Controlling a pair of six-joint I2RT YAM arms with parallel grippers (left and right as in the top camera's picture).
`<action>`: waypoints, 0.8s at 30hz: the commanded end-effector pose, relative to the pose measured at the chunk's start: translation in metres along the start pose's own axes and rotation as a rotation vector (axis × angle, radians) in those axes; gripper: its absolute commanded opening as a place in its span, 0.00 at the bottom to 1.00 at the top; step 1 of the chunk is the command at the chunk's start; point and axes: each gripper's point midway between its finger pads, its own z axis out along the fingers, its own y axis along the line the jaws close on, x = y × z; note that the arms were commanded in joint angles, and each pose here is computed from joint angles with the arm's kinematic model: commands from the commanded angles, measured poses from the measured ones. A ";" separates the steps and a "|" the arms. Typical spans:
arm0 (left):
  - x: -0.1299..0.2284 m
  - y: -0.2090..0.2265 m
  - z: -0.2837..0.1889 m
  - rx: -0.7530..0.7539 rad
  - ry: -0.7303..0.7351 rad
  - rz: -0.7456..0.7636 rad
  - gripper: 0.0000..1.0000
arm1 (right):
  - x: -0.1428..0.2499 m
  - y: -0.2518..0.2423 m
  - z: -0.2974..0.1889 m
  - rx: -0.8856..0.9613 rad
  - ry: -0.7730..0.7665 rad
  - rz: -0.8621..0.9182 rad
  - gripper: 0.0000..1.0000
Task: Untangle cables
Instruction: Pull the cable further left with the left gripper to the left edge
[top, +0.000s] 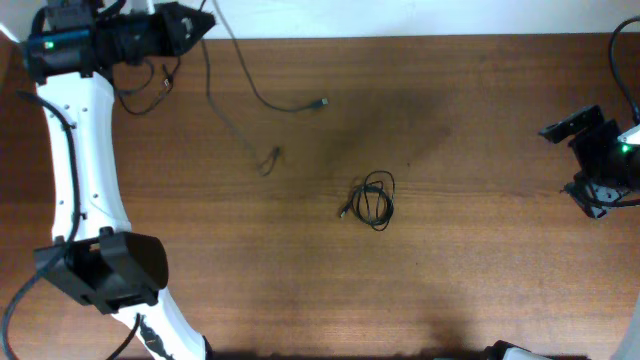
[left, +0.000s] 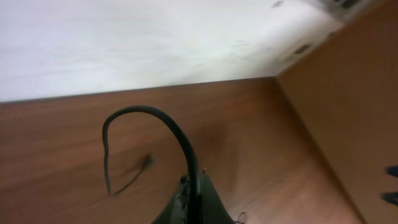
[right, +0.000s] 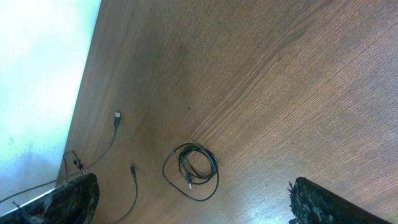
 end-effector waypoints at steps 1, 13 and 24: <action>0.014 0.038 -0.012 -0.078 0.013 0.032 0.00 | 0.000 -0.001 -0.005 0.001 -0.021 -0.016 0.99; 0.073 0.194 -0.075 -0.566 0.051 -0.139 0.02 | -0.002 -0.004 -0.005 0.016 -0.033 -0.016 0.99; 0.102 0.276 -0.119 -0.865 0.047 -0.052 0.00 | -0.002 -0.004 -0.005 0.015 -0.033 -0.017 0.99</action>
